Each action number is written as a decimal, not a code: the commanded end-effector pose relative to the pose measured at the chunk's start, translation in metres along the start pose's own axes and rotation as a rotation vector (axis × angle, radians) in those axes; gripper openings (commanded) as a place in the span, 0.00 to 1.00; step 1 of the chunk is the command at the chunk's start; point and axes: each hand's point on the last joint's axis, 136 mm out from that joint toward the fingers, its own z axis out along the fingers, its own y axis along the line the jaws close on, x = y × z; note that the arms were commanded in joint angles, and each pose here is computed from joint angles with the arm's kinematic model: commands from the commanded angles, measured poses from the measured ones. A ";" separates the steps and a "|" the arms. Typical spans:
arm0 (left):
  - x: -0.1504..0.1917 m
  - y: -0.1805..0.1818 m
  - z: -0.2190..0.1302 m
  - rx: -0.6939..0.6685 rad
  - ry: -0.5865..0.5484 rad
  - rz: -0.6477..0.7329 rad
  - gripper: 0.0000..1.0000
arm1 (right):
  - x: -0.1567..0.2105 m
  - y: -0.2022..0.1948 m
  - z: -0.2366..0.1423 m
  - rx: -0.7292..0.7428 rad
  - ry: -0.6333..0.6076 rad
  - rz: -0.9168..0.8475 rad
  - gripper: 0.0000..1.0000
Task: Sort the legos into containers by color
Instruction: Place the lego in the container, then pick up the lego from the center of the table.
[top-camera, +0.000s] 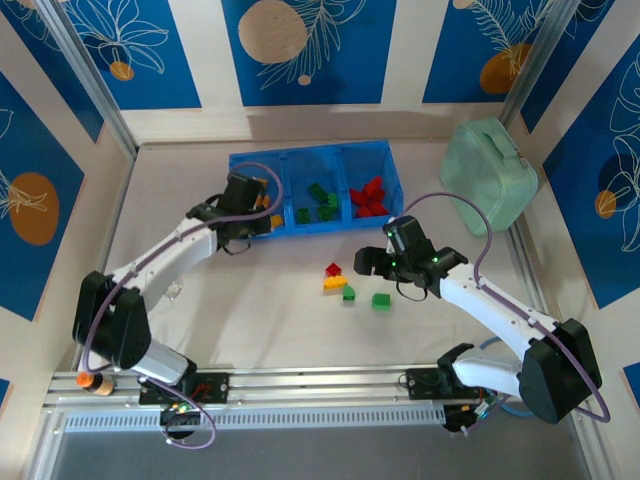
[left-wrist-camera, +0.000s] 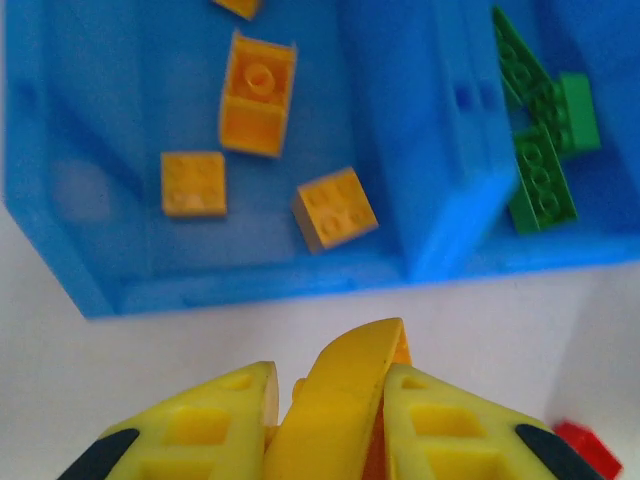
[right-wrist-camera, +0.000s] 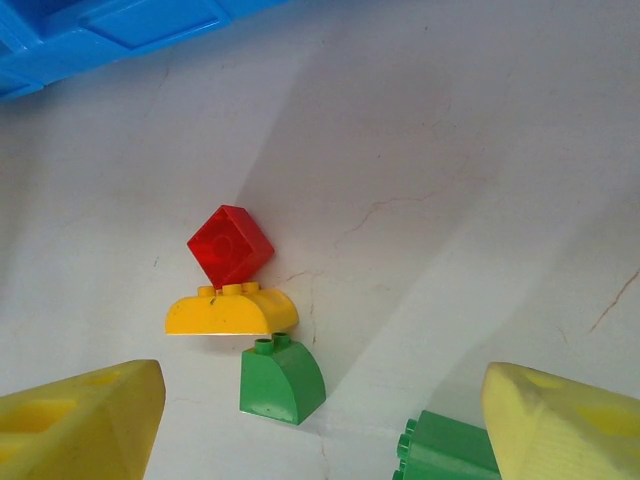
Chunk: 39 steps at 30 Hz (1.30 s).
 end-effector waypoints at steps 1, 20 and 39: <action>-0.012 0.015 0.019 -0.056 0.047 0.058 0.26 | 0.000 0.004 -0.007 -0.027 -0.005 0.010 0.83; -0.048 0.016 0.019 -0.124 -0.020 0.094 0.74 | 0.001 -0.002 -0.016 -0.019 -0.024 0.015 0.83; 0.136 -0.155 0.020 0.323 0.188 0.551 0.70 | -0.005 0.002 -0.011 -0.021 -0.024 0.016 0.83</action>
